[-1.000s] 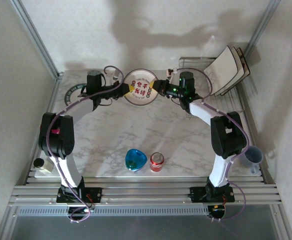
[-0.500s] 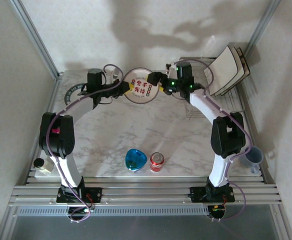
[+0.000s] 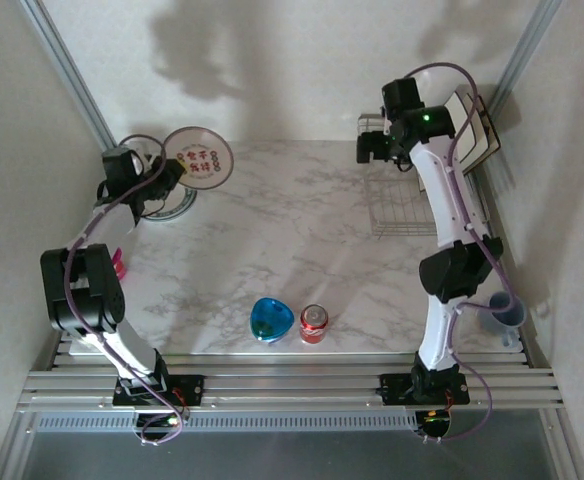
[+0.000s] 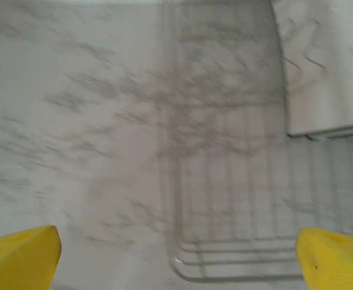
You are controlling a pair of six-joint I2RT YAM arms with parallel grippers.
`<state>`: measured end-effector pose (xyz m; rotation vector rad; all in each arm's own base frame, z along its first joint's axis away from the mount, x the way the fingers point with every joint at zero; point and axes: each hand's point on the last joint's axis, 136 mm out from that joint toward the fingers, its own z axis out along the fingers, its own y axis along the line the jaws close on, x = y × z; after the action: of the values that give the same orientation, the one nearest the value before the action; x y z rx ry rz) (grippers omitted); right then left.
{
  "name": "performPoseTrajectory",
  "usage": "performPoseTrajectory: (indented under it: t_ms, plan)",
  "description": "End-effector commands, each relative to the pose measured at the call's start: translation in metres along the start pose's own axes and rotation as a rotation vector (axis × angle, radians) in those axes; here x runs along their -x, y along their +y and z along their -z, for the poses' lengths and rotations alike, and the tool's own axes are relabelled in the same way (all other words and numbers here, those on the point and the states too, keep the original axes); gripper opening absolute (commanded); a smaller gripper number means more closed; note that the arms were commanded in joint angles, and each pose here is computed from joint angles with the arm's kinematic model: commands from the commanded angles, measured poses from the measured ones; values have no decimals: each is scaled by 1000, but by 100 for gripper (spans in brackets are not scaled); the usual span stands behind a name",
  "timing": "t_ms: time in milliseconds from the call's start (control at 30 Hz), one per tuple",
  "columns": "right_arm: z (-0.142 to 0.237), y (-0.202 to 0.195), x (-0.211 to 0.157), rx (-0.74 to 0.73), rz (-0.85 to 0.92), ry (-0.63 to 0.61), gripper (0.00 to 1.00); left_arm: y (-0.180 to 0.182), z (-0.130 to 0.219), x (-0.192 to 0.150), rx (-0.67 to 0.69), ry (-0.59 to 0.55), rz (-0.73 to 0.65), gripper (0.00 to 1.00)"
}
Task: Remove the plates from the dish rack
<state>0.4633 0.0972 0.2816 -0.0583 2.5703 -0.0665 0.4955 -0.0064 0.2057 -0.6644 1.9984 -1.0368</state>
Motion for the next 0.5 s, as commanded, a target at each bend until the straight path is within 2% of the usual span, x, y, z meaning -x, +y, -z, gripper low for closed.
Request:
performPoseTrajectory:
  t_ms: [0, 133, 467]
  plan:
    - [-14, -33, -33, -154, 114, 193, 99, -2, 14, 21, -19, -120, -2, 0]
    - [-15, -47, -30, -191, 126, 211, 99, 21, 19, 27, 29, -176, 15, 0]
    - [-19, -50, -46, -135, 100, 204, 99, 78, 22, 42, 130, -253, 33, 0]
